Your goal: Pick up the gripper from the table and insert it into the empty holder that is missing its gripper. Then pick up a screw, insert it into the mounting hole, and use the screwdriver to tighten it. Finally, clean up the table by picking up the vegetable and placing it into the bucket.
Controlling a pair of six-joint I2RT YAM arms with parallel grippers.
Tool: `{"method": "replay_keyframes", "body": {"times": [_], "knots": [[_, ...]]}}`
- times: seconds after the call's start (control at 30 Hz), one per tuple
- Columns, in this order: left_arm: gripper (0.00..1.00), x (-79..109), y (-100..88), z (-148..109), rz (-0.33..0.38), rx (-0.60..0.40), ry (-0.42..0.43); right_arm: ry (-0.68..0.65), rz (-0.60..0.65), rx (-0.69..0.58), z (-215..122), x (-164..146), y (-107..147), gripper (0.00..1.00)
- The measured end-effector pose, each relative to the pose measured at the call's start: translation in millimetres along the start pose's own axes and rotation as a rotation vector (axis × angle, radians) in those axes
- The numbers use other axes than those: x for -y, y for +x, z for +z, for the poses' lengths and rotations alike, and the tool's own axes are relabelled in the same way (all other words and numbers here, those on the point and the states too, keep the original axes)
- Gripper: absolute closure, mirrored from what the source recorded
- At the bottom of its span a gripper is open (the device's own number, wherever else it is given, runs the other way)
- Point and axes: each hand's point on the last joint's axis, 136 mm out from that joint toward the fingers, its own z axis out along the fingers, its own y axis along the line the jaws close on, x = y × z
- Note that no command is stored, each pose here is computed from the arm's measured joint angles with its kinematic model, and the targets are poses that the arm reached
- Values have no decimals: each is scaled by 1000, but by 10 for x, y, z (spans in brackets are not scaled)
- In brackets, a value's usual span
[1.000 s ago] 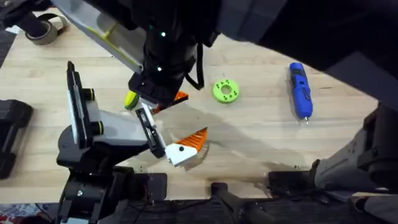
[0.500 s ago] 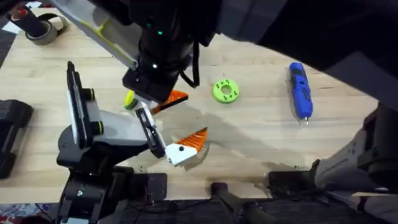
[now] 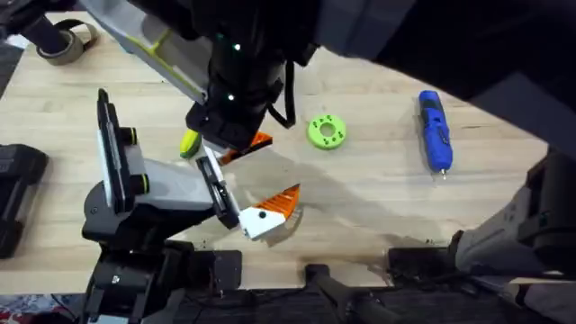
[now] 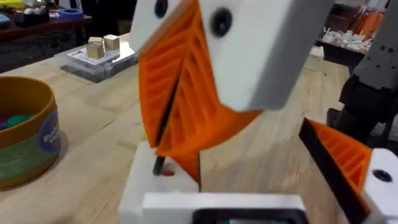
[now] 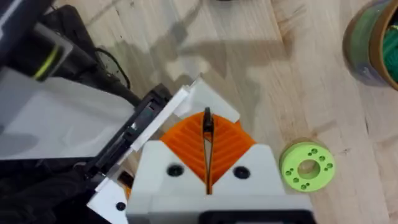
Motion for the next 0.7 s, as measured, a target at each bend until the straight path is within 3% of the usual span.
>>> {"method": "replay_keyframes", "body": {"times": [0.7], "knots": [[17,0,0,0,0,0,0,6,1,19,-88,42,-4,989]]}}
